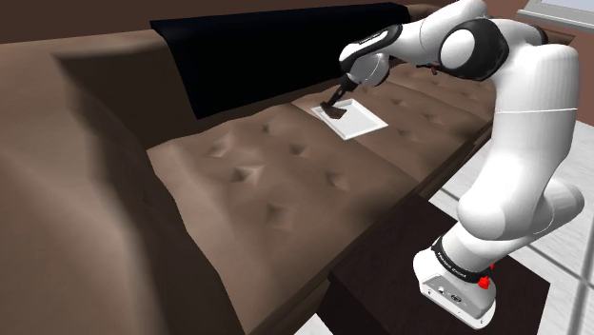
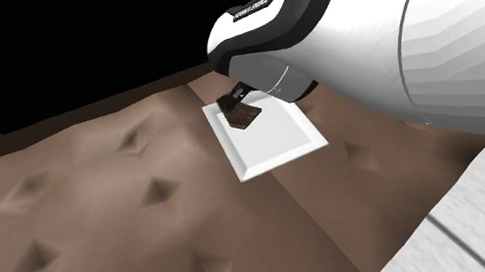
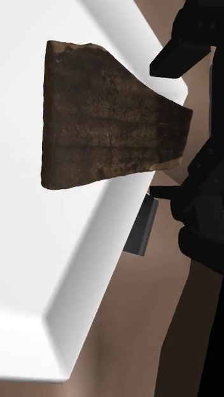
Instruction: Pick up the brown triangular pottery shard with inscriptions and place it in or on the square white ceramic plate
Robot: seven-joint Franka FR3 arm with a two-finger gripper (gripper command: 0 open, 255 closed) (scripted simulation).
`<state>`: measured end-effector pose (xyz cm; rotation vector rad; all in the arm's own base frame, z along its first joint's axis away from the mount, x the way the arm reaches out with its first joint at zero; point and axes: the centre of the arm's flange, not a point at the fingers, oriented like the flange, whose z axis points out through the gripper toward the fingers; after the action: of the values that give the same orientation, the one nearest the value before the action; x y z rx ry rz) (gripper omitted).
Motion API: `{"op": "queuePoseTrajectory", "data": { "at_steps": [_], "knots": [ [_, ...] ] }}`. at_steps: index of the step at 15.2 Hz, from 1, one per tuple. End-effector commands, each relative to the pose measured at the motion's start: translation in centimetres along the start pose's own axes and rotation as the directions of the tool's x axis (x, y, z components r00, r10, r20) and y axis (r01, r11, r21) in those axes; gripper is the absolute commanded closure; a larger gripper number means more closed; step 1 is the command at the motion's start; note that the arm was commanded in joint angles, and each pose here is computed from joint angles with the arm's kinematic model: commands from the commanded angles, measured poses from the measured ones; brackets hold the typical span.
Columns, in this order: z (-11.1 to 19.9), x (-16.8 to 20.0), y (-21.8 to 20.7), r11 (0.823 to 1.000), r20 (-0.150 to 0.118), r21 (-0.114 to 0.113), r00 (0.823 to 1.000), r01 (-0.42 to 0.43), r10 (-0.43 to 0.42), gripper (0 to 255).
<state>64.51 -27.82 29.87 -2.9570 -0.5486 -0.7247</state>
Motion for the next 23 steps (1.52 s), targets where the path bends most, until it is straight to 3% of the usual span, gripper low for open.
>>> {"op": "queuePoseTrajectory", "data": {
  "at_steps": [1, 8, 16, 17, 23],
  "knots": [
    [-0.9, 1.0, -1.7, 0.998, -0.002, -0.051, 1.0, 0.026, -0.026, 0],
    [3.1, 1.0, -1.5, 0.998, -0.002, -0.051, 1.0, 0.026, -0.026, 0],
    [3.1, 1.0, -1.5, 0.998, -0.002, -0.051, 1.0, 0.026, -0.026, 0],
    [3.1, 1.0, -1.5, 0.998, -0.002, -0.051, 1.0, 0.026, -0.026, 255],
    [3.0, 1.0, -1.5, 0.998, -0.002, -0.051, 1.0, 0.026, -0.026, 255]
  ]
}}
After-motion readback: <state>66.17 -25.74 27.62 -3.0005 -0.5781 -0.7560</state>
